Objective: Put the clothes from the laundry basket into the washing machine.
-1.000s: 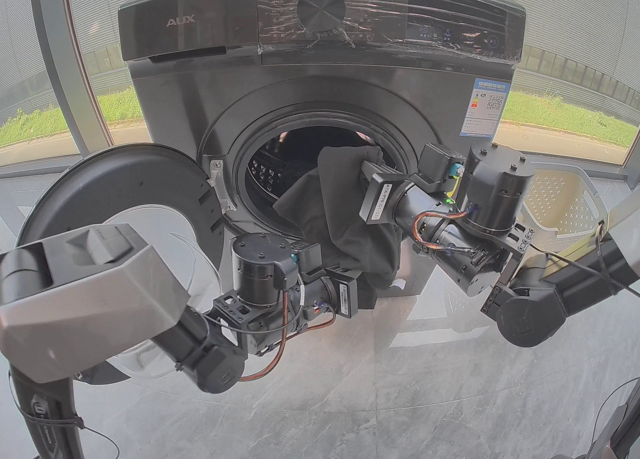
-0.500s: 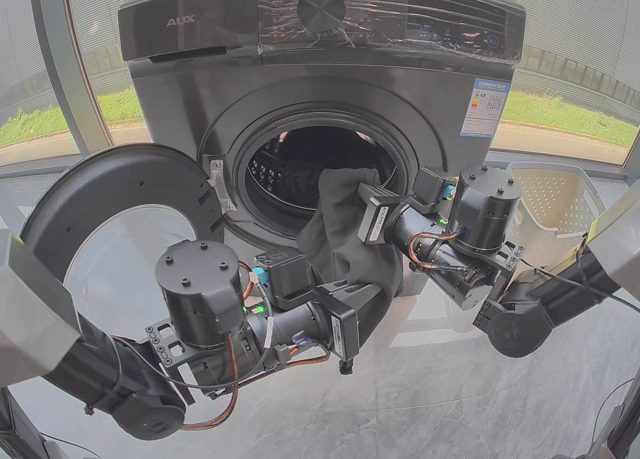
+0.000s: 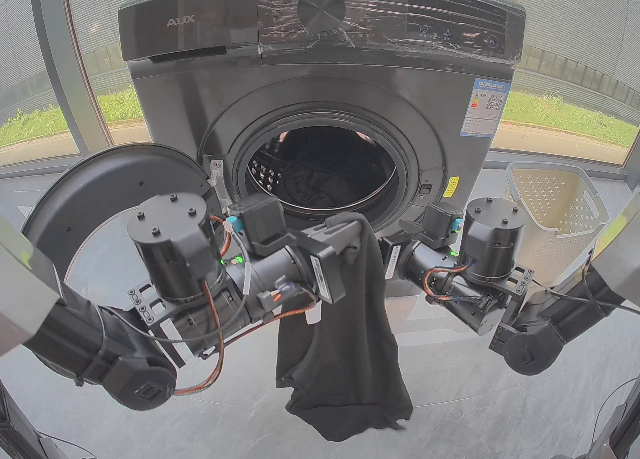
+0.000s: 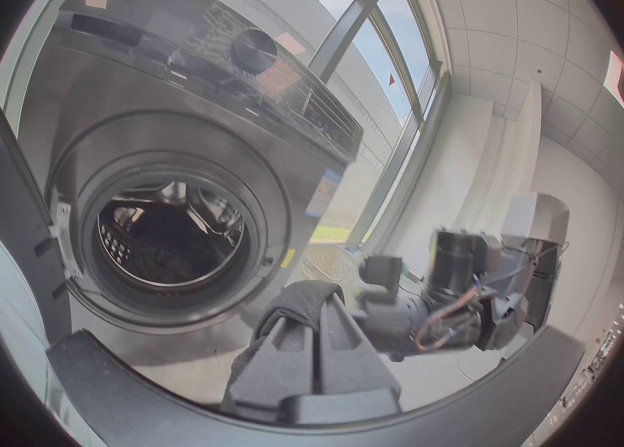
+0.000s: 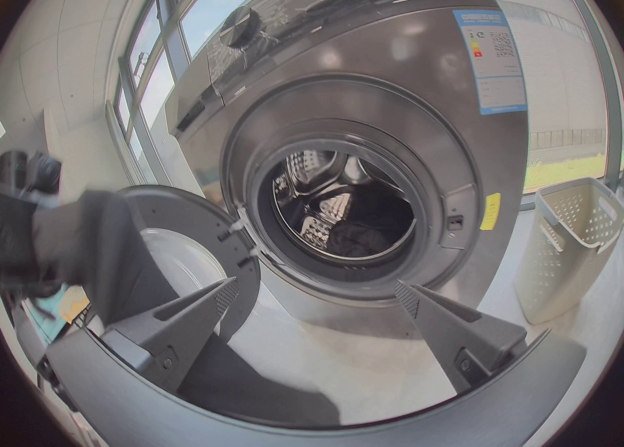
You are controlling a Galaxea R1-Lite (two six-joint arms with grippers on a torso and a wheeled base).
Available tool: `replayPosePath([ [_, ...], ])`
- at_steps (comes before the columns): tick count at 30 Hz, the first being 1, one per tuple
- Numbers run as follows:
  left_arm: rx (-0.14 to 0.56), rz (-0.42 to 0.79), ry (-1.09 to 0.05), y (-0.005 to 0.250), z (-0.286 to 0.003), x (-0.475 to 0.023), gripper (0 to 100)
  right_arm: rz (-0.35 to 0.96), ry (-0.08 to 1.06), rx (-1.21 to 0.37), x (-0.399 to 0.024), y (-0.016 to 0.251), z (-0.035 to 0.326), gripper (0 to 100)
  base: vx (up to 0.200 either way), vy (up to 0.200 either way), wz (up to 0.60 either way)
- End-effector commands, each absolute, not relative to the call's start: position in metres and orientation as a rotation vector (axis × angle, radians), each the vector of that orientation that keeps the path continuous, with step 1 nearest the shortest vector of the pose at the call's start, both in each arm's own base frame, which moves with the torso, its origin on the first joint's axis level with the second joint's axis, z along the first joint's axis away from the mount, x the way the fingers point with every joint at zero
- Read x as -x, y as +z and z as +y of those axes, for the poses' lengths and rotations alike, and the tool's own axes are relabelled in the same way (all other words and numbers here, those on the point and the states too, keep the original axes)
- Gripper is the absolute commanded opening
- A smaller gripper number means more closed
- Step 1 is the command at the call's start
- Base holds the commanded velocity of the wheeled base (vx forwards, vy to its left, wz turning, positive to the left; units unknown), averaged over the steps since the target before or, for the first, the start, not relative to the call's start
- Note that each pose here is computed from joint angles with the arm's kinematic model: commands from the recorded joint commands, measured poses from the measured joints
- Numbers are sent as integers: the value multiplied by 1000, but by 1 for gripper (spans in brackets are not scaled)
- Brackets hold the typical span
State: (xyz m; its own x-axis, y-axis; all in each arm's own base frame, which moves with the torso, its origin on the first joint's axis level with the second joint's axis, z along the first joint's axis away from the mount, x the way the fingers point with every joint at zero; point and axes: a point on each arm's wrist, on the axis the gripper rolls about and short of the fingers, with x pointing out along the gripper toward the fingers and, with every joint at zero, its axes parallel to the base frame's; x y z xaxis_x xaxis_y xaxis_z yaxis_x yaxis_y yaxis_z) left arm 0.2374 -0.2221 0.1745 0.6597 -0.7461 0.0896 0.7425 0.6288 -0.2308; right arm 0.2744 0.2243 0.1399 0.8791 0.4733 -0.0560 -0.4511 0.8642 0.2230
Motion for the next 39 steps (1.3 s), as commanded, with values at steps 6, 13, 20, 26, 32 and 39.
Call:
replayPosePath([
  [6,268,-46,-700,182,-215,-271,0,198,434,-82,-261,120,188,100,0,0,0],
  [13,267,-50,-683,182,-212,-274,0,247,462,-36,-252,106,188,100,0,0,0],
  [20,259,-39,-656,178,-214,-280,0,246,513,-24,-246,105,196,100,0,0,0],
  [26,259,-59,-617,180,-215,-292,0,271,550,-8,-242,96,205,100,0,0,0],
  [32,262,-72,-609,182,-217,-297,0,312,576,9,-245,81,212,100,0,0,0],
  [39,266,-84,-610,187,-218,-298,0,336,619,29,-254,63,218,100,0,0,0],
])
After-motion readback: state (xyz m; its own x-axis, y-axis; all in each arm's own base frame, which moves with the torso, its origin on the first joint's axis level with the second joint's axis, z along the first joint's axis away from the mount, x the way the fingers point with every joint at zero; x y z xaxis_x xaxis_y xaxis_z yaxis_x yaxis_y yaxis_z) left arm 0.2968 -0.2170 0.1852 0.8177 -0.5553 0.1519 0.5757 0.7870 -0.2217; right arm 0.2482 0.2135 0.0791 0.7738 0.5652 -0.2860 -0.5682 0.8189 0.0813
